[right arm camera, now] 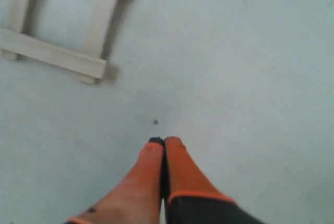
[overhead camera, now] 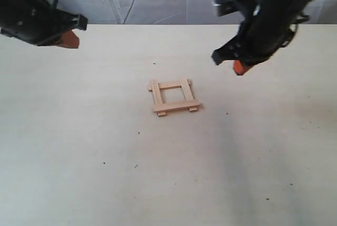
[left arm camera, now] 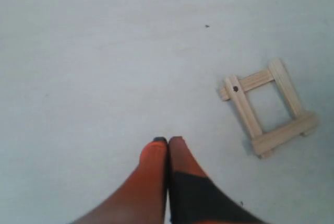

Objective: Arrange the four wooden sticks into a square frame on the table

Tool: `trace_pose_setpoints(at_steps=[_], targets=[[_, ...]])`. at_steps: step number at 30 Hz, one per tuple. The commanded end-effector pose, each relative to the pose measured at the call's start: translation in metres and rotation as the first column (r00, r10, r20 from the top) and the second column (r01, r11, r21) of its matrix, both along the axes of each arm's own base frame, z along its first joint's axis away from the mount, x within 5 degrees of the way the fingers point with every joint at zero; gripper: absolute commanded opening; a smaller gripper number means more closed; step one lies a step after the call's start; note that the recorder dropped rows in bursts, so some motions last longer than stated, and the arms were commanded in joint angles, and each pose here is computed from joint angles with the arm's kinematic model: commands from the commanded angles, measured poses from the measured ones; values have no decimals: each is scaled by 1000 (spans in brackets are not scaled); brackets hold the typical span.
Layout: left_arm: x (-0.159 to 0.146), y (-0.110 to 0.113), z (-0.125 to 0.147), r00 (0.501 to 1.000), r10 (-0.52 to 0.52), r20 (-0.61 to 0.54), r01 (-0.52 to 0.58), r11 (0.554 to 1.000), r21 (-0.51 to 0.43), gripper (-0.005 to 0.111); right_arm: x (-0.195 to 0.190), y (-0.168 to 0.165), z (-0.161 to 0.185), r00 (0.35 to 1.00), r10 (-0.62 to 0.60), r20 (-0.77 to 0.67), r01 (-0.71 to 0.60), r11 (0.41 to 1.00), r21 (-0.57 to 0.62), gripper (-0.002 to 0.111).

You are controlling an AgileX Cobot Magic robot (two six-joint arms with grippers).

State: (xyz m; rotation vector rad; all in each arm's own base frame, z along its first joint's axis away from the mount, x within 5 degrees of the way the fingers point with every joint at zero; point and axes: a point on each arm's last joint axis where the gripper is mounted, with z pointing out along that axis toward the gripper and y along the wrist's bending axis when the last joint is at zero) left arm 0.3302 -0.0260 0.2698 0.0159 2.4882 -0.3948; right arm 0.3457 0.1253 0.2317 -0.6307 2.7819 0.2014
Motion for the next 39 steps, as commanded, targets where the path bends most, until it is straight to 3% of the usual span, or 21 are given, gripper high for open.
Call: trace_pose_setpoints(at_steps=[1,6,9,12,15,24,31,36,39], targets=[[-59,11,26,958,141,250,-145,989,-5,0,-35,-56,29,974,-211,88,201,973,112,0],[-125,16,50,852,203,482,-205,978,-48,0,-107,-86,55,901,-277,334,241,959,147,0],[-155,18,55,793,175,584,-205,979,-14,0,-150,-93,60,808,-309,502,227,949,219,0],[-175,21,54,731,168,662,-228,974,4,0,-185,-101,63,629,-352,693,188,934,304,0],[-188,20,52,726,153,671,-214,977,9,0,-209,-106,62,466,-386,796,146,921,361,0],[-199,19,57,704,126,699,-204,978,30,0,-255,-112,78,302,-406,863,65,911,406,0],[-199,20,57,703,77,707,-206,974,99,0,-269,-114,84,236,-418,877,39,906,421,0],[-199,21,57,703,60,708,-206,971,123,0,-276,-123,76,162,-442,882,128,896,426,0],[-199,21,57,703,60,708,-206,971,123,0,-276,-126,60,180,-450,875,187,889,419,0]])
